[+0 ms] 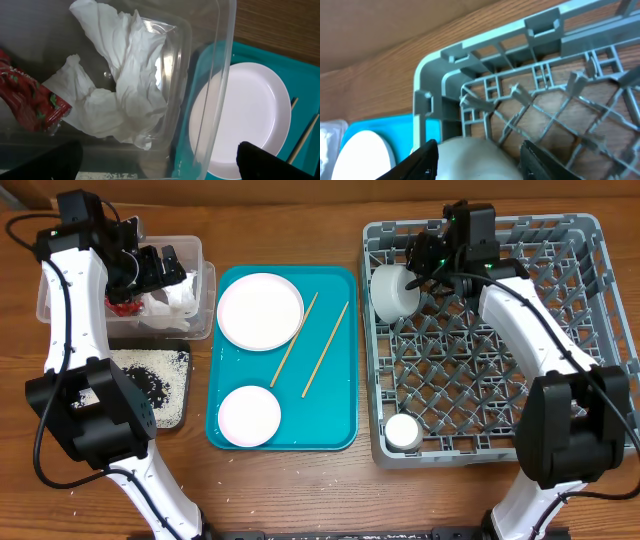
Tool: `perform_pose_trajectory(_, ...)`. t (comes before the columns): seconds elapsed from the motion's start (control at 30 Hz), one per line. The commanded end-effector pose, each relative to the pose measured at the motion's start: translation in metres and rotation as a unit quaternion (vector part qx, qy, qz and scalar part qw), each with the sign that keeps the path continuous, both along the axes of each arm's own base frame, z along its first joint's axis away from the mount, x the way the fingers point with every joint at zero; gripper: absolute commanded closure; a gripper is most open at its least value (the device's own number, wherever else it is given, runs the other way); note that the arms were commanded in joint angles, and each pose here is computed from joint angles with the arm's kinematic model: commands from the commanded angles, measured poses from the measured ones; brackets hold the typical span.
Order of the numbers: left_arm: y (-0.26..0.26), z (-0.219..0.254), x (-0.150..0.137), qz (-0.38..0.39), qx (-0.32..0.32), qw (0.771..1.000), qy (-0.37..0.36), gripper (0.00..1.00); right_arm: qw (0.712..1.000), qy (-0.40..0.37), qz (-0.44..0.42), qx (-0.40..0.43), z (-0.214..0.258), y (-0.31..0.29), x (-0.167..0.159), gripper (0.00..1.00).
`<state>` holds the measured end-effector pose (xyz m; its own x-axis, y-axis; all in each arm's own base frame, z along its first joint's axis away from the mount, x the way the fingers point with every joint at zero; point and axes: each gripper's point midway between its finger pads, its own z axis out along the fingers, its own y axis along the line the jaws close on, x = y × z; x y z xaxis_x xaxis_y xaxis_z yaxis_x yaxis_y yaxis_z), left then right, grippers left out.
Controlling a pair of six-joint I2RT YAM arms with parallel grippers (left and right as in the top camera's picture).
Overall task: Sort waste into correct bins and load items into the dishwasher
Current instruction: 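Return the right gripper to the teal tray and grasp the pink plate, then lift the pink plate and carry it into the dish rack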
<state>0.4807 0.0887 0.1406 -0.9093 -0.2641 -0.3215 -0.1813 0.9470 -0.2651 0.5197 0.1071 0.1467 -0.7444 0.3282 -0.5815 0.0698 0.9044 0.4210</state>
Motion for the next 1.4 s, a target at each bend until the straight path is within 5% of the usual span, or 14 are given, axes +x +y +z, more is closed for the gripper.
perform_pose_trajectory(0.0, 0.002, 0.015, 0.004, 0.000, 0.007, 1.000, -0.018, 0.00, 0.997, -0.073, 0.034, 0.001, 0.079, 0.019, -0.020, 0.44)
perform_pose_trajectory(0.07, 0.001, 0.015, 0.004, 0.000, 0.007, 1.000, -0.018, 0.00, 0.995, -0.068, 0.068, 0.010, 0.092, 0.040, -0.042, 0.30)
perform_pose_trajectory(0.2, 0.002, 0.015, 0.004, 0.000, 0.007, 1.000, -0.018, 0.00, 0.978, -0.007, 0.197, 0.074, 0.081, 0.117, -0.094, 0.24)
perform_pose_trajectory(0.37, 0.001, 0.015, 0.004, 0.000, 0.007, 1.000, -0.018, 0.00, 0.946, 0.142, 0.284, 0.071, 0.003, 0.223, -0.178, 0.26)
perform_pose_trajectory(0.6, 0.002, 0.015, 0.004, 0.000, 0.007, 1.000, -0.018, 0.00, 0.888, 0.301, 0.345, 0.039, -0.102, 0.268, -0.256, 0.42)
perform_pose_trajectory(0.77, 0.002, 0.015, 0.004, 0.000, 0.007, 1.000, -0.018, 0.00, 0.888, 0.305, 0.343, 0.032, -0.109, 0.267, -0.256, 0.66)
perform_pose_trajectory(0.9, 0.002, 0.015, 0.004, 0.000, 0.007, 1.000, -0.018, 0.00, 0.896, 0.284, 0.339, 0.025, -0.104, 0.270, -0.246, 0.96)
perform_pose_trajectory(1.07, 0.002, 0.015, 0.004, 0.000, 0.007, 1.000, -0.018, 0.00, 0.919, 0.261, 0.294, -0.026, -0.063, 0.247, -0.219, 0.96)
perform_pose_trajectory(1.23, 0.002, 0.015, 0.004, 0.000, 0.007, 1.000, -0.018, 0.00, 0.967, 0.124, 0.138, -0.174, 0.048, 0.155, -0.174, 0.96)
perform_pose_trajectory(1.37, 0.002, 0.014, 0.004, 0.000, 0.007, 1.000, -0.018, 0.00, 0.968, 0.035, -0.025, -0.247, 0.120, 0.075, -0.174, 0.96)
